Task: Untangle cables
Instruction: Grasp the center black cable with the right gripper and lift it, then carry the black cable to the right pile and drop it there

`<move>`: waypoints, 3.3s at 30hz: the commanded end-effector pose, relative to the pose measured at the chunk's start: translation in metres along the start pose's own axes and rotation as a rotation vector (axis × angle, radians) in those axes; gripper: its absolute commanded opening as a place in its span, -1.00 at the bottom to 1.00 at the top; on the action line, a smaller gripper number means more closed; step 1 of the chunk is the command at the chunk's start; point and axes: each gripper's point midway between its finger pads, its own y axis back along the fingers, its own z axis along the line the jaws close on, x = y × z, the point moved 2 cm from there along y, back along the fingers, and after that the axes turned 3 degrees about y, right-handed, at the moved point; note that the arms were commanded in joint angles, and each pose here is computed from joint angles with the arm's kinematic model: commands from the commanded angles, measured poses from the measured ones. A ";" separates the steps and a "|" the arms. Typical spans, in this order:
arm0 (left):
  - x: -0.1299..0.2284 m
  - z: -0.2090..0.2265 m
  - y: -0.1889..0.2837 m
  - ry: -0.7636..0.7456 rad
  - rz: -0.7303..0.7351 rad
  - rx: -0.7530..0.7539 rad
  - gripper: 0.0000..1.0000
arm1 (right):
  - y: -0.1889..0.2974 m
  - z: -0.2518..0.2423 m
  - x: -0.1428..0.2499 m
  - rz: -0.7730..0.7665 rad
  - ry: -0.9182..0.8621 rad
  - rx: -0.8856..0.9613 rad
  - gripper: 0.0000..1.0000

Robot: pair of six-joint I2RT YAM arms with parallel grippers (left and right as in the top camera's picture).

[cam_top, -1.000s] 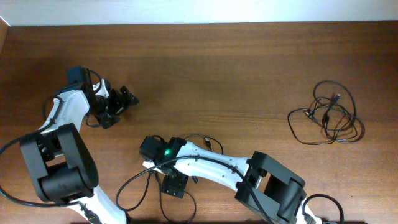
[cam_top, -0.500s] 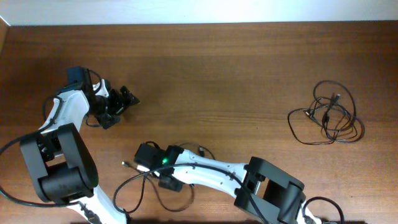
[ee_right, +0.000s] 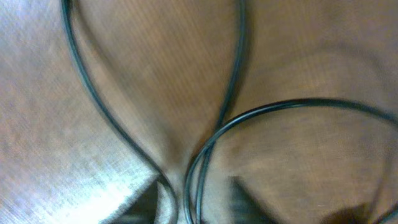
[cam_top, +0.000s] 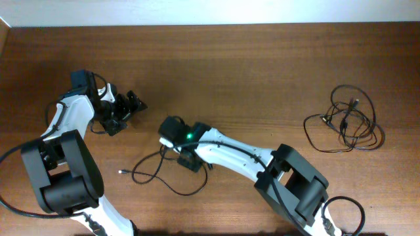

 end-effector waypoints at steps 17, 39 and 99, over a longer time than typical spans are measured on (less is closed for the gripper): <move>-0.005 -0.003 0.001 -0.016 -0.004 0.016 0.98 | -0.040 0.010 -0.025 -0.089 -0.062 -0.103 -0.92; -0.005 -0.003 0.001 -0.016 -0.004 0.016 0.98 | 0.359 -0.273 0.189 -0.858 -1.005 0.307 -0.92; -0.005 -0.003 0.001 -0.016 -0.004 0.016 0.98 | 0.108 -0.329 0.250 0.246 -0.851 0.319 -0.83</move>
